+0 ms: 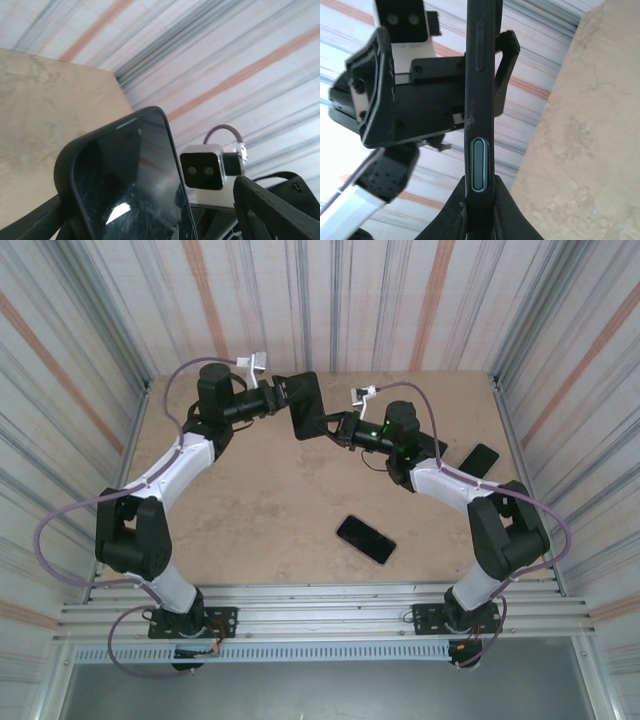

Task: Take the phone out of the phone case

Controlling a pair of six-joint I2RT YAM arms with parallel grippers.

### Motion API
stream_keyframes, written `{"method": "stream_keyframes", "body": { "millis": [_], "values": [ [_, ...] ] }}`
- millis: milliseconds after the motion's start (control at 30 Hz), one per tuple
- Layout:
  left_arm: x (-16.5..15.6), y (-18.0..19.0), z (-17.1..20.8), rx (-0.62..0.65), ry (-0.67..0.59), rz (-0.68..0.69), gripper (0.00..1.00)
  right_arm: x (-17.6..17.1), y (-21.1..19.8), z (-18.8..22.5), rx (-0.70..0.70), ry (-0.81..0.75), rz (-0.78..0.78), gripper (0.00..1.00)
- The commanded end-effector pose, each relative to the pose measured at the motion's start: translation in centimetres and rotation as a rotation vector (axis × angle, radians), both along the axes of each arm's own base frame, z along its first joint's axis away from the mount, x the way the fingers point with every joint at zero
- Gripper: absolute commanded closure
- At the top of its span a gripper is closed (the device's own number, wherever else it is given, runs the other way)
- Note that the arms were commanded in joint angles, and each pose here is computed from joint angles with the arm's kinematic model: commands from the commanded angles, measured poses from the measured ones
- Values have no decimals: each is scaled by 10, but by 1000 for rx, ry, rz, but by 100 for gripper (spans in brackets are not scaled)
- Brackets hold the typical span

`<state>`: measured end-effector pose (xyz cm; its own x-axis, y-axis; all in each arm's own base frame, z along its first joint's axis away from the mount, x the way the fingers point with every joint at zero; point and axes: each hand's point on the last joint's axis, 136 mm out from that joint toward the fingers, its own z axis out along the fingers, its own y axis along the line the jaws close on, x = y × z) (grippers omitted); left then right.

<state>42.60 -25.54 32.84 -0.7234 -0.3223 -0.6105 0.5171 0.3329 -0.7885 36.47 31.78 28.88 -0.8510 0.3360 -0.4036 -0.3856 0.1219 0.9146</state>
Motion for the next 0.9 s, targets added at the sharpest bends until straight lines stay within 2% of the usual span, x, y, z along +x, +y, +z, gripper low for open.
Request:
{"method": "stream_keyframes", "body": {
  "millis": [0, 100, 267, 367, 533, 767, 867],
  "values": [
    [-17, -10, 40, -93, -78, -139, 28, -12, -9, 45, 109, -81, 29, 96],
    [-20, -9, 44, -86, -90, -144, 32, -11, -15, 54, 137, -82, 20, 96],
    [-19, -6, 55, -105, -114, -152, 45, -14, -17, 59, 153, -79, 33, 96],
    [-16, -8, 62, -130, -117, -171, 57, -15, -16, 60, 168, -77, 44, 96],
    [-13, -10, 68, -160, -112, -192, 68, -19, -16, 59, 163, -84, 55, 96],
    [-10, -10, 74, -176, -105, -205, 79, -29, -14, 58, 149, -117, 89, 96],
    [-11, -12, 76, -186, -100, -218, 89, -33, -14, 57, 140, -124, 103, 95]
  ]
}}
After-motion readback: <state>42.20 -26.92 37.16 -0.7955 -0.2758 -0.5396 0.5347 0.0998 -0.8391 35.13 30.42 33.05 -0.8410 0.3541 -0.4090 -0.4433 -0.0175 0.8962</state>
